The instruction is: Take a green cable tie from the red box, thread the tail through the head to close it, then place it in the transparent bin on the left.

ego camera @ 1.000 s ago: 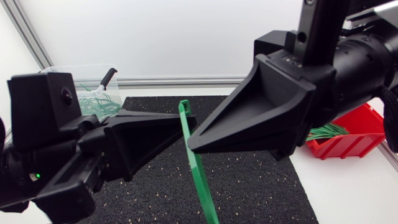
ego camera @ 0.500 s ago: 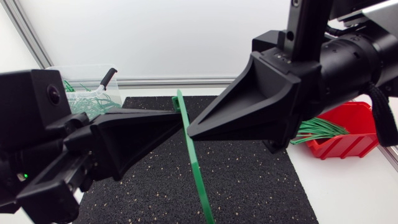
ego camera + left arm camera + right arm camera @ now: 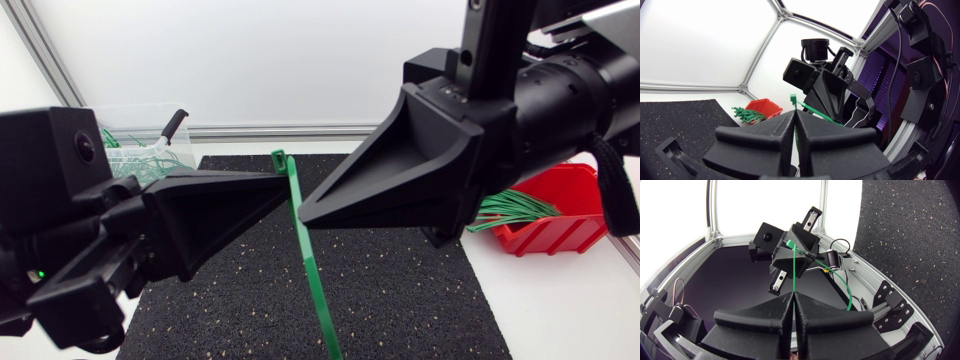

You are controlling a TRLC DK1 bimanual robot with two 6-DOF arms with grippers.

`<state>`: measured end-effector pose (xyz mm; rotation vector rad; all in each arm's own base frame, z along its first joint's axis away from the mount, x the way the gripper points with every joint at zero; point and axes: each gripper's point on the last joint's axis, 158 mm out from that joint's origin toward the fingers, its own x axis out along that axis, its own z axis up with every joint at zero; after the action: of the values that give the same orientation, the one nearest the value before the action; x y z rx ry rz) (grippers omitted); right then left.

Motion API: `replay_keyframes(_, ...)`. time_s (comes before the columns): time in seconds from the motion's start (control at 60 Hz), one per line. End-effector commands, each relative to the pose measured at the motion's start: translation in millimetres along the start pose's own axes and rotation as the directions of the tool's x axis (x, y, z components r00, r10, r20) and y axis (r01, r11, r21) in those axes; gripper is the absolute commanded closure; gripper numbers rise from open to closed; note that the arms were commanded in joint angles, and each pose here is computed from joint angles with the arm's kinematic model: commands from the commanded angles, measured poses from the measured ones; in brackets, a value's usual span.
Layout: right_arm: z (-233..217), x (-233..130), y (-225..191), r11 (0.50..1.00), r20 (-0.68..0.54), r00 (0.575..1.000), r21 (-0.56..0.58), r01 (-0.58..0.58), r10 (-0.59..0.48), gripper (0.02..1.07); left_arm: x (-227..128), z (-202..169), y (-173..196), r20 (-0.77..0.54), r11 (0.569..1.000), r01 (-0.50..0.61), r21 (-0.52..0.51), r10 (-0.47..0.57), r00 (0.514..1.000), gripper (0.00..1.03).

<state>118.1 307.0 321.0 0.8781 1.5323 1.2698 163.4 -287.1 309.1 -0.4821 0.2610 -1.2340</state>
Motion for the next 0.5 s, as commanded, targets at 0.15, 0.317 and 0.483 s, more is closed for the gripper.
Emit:
replay_keyframes(0.15,-3.2,4.2,-0.7,1.000,-0.019,1.000,0.012,-0.003,0.003,1.01,3.6,-0.2,7.5,-0.005,1.000,-0.006,0.011,0.006,1.000,0.99)
replay_keyframes(0.317,-2.8,5.0,-1.6,1.000,-0.021,1.000,0.013,-0.002,0.003,1.01,4.7,-1.5,7.6,-0.010,1.000,-0.003,0.009,0.003,1.000,0.99)
replay_keyframes(0.483,1.9,8.2,-8.9,0.999,-0.025,1.000,0.032,0.005,-0.004,1.01,4.9,0.6,3.8,-0.007,1.000,0.008,0.013,-0.008,1.000,0.99)
